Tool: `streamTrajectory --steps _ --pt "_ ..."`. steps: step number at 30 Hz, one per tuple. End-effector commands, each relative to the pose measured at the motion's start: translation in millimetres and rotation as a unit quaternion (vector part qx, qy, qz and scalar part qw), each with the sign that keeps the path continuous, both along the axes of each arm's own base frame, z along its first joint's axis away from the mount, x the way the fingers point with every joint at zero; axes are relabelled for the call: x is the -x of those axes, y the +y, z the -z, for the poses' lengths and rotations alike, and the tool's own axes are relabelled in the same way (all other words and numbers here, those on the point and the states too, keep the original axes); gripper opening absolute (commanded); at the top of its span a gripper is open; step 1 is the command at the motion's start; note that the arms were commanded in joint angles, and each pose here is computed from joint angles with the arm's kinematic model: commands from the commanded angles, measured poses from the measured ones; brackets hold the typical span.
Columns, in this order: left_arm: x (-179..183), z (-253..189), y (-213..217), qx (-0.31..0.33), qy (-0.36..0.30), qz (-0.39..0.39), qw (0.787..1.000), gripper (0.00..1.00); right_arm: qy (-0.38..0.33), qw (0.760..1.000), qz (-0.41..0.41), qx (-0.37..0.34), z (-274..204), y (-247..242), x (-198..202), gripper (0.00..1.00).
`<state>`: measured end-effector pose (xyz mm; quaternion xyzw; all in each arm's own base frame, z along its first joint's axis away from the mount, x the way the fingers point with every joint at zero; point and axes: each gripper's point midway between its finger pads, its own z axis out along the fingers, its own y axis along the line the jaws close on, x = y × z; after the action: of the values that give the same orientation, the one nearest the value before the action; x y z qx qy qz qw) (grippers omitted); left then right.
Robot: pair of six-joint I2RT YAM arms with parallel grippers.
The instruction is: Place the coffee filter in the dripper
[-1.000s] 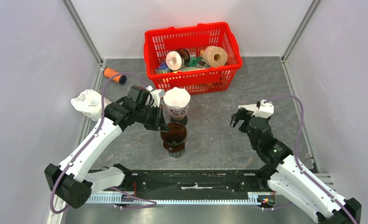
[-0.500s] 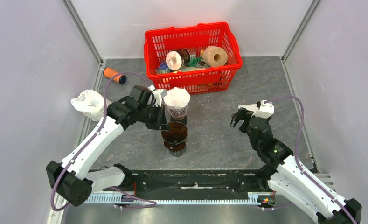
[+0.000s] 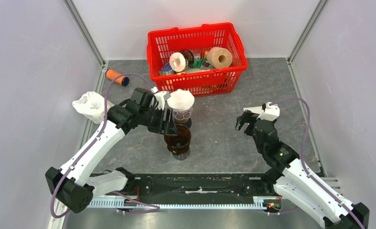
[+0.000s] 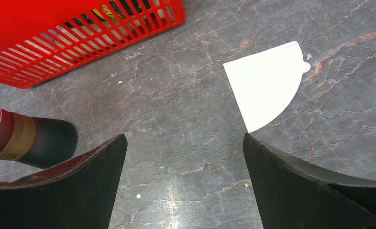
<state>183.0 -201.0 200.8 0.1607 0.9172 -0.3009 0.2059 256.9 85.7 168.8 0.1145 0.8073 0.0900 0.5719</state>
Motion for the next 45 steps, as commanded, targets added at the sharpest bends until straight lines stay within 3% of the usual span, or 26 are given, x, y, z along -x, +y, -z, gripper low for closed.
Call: streamTrajectory --steps 1,3,8,11,14,17,22,25,30,34,45 --pt "3 -34 -3 0.03 -0.053 0.024 0.998 0.77 -0.016 1.0 0.006 -0.003 -7 -1 -3 0.99" --pt "2 -45 0 0.035 -0.072 0.013 0.997 0.85 -0.017 1.0 0.006 -0.002 -7 -2 -3 0.99" --pt "-11 -75 13 0.042 -0.131 -0.051 0.989 0.87 -0.016 1.0 0.005 -0.003 -8 -1 -3 0.99" --pt "-31 -92 28 0.037 -0.17 -0.13 0.976 0.88 -0.017 1.0 0.005 -0.003 -7 -2 -2 0.99" --pt "-63 -94 52 0.021 -0.206 -0.251 0.945 0.89 -0.015 1.0 0.008 -0.001 -5 -4 -1 0.99" --pt "-93 -76 85 0.007 -0.191 -0.424 0.885 0.89 -0.01 1.0 0.011 0.003 -1 -4 -2 0.99" --pt "-118 -56 88 -0.026 -0.185 -0.465 0.865 0.91 -0.001 1.0 0.019 0.021 -1 -8 -3 0.99" --pt "-126 -46 99 -0.045 -0.185 -0.507 0.84 0.93 0.009 0.999 0.032 0.03 -1 -14 -2 0.99" --pt "-130 -49 113 -0.025 -0.206 -0.55 0.809 0.99 0.035 0.997 0.048 0.05 3 -21 1 0.99" --pt "-131 -48 121 0.007 -0.217 -0.559 0.8 1.0 0.088 0.994 0.04 0.053 17 -17 -1 0.99" --pt "-141 -1 154 -0.005 -0.177 -0.592 0.786 1.0 0.197 0.974 0.111 0.013 63 -49 -41 0.99"
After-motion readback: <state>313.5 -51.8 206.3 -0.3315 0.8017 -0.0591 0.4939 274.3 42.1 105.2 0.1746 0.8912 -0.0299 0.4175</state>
